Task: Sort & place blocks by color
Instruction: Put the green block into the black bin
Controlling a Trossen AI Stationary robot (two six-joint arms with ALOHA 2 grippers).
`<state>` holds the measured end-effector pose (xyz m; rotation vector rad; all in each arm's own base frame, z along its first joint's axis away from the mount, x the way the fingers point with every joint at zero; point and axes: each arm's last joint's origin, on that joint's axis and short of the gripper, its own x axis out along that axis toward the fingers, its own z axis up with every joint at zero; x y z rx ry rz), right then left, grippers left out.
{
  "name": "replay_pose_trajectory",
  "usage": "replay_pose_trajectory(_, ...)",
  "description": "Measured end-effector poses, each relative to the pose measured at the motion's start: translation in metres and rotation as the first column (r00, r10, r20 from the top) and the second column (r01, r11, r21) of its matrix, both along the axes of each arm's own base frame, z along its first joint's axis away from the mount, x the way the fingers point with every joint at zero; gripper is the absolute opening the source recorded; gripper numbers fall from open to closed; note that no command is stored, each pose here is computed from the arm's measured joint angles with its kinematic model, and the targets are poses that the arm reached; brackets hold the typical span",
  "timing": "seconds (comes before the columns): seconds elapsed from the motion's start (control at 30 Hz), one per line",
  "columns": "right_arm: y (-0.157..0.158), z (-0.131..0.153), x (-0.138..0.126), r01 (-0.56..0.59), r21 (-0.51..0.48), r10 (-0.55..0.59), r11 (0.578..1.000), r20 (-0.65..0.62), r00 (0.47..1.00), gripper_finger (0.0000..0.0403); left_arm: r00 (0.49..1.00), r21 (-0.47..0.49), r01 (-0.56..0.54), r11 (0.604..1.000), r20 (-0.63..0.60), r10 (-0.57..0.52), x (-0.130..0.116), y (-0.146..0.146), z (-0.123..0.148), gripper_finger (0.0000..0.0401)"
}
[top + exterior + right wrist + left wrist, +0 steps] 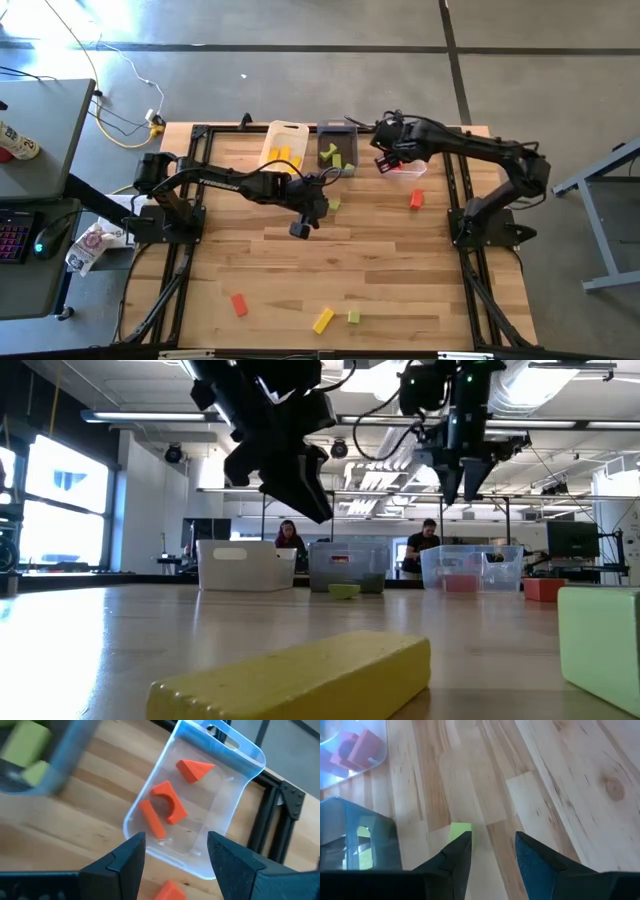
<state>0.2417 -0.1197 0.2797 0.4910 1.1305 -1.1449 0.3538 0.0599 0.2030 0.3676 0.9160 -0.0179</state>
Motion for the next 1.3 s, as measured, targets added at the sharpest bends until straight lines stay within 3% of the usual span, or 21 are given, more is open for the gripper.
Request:
replay_pose_trajectory(0.33,0.036,0.016,0.002,-0.041,-0.036,0.045,0.999,0.103,0.994,0.0201,0.998,0.013,-0.053,0.998,0.032,0.053,0.002,0.023,0.014,0.0179)
replay_pose_trajectory(0.53,0.046,0.017,0.005,-0.064,-0.054,0.069,0.996,0.105,0.992,0.0201,0.998,0.049,-0.034,0.998,0.052,0.031,0.004,0.033,0.023,0.0201)
replay_pose_trajectory(0.67,0.048,0.017,0.006,-0.054,-0.071,0.062,0.996,0.109,0.992,0.0201,0.998,0.007,0.004,1.0,0.057,-0.005,0.003,0.035,0.022,0.0202)
replay_pose_trajectory(0.9,0.048,0.017,0.006,-0.055,-0.072,0.063,0.996,0.113,0.992,0.0201,0.998,-0.023,0.055,0.998,0.03,-0.054,0.009,0.035,0.006,0.0202)
replay_pose_trajectory(1.3,0.048,0.017,0.006,-0.055,-0.074,0.063,0.996,0.119,0.991,0.0201,0.998,-0.05,0.035,0.998,-0.059,-0.038,0.021,0.044,-0.039,0.0202)
